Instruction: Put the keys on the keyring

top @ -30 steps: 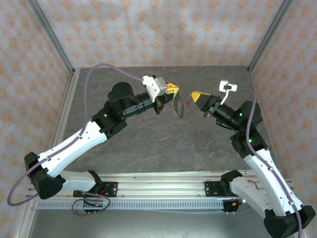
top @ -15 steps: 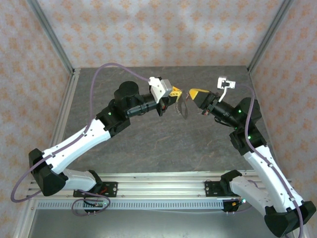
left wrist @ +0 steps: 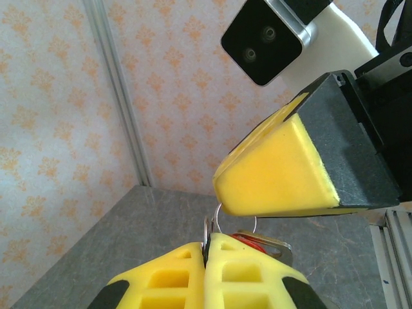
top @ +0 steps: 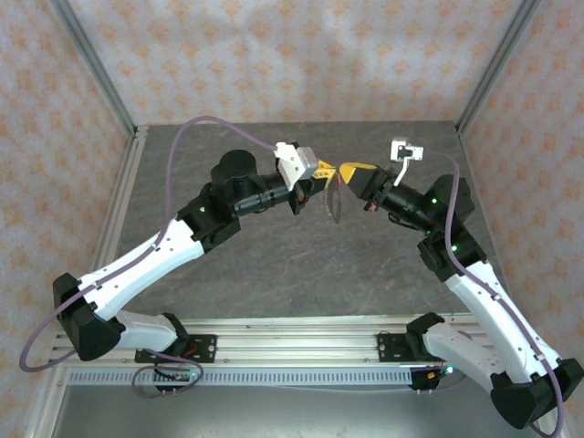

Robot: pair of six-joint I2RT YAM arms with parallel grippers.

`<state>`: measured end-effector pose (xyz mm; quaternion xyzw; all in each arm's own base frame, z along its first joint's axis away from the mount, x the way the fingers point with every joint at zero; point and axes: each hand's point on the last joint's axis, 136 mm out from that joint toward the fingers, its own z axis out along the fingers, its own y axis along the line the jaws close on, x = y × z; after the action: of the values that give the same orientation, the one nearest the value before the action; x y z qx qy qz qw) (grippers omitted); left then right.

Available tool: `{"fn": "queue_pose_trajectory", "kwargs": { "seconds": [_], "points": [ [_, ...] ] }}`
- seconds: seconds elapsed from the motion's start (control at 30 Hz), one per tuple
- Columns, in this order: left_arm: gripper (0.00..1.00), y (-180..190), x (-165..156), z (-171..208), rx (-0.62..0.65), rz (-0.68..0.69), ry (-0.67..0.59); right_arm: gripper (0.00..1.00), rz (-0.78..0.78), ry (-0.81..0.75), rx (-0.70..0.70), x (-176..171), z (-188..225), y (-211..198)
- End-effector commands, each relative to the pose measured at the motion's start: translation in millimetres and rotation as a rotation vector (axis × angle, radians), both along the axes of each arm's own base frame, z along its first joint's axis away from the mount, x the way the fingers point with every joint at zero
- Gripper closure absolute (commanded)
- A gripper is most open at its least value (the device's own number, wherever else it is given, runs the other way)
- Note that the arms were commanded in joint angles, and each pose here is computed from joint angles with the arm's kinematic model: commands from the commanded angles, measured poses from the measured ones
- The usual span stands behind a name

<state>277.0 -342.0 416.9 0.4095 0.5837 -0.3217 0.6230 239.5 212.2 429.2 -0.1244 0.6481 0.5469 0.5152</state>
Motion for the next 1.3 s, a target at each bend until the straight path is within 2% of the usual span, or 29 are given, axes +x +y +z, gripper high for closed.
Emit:
{"fn": "queue_pose_trajectory", "kwargs": {
  "seconds": [0.0,0.63,1.07,1.27],
  "points": [
    [1.0,-3,-7,23,-0.041,-0.034,-0.038,1.0,-0.009,-0.086,0.011,-6,24,-1],
    [1.0,-2,-14,32,-0.087,-0.058,-0.031,1.0,-0.132,-0.035,-0.063,17,-3,-12],
    [1.0,0,-7,38,-0.166,-0.028,-0.002,1.0,0.017,-0.007,-0.055,7,-12,7],
    [1.0,1,0,38,-0.235,0.0,0.039,1.0,0.024,0.008,-0.047,8,-14,8]
  ]
}}
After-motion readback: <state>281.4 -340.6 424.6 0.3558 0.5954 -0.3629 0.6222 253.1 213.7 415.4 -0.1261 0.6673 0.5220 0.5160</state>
